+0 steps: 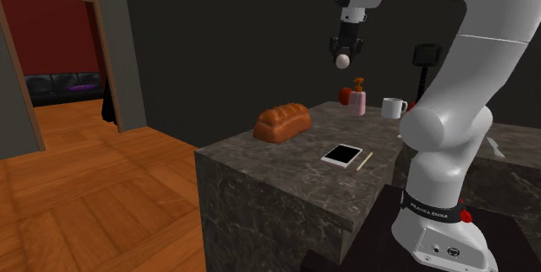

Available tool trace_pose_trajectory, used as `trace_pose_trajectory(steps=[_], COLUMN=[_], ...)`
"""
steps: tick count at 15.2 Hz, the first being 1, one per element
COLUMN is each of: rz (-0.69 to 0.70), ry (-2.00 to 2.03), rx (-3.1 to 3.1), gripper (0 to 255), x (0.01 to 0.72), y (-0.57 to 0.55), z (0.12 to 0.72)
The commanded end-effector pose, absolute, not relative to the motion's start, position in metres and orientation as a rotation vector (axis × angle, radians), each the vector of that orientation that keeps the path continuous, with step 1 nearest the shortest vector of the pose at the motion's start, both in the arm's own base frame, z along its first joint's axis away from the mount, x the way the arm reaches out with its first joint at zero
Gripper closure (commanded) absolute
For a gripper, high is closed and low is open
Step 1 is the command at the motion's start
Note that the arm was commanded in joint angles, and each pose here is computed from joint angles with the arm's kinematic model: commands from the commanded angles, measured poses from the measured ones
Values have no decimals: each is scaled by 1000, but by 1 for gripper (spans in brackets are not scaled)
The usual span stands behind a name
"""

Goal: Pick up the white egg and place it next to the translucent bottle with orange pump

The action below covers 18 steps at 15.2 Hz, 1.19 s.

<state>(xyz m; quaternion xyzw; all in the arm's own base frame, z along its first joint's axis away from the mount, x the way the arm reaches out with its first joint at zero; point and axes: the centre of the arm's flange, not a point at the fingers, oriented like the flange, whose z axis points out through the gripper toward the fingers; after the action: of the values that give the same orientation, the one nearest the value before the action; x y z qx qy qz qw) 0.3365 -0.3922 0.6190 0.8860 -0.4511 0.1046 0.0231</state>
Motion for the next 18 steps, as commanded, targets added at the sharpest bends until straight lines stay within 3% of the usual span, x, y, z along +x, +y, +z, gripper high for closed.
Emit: trace_pose_trajectory(steps=[1,13,18], rz=[324,324,324], ry=[-1395,-1395,-1395], rx=[2743,2743,2743], gripper=[255,255,255], x=[333,308,308], y=[-418,-576,-576], z=[617,617,591])
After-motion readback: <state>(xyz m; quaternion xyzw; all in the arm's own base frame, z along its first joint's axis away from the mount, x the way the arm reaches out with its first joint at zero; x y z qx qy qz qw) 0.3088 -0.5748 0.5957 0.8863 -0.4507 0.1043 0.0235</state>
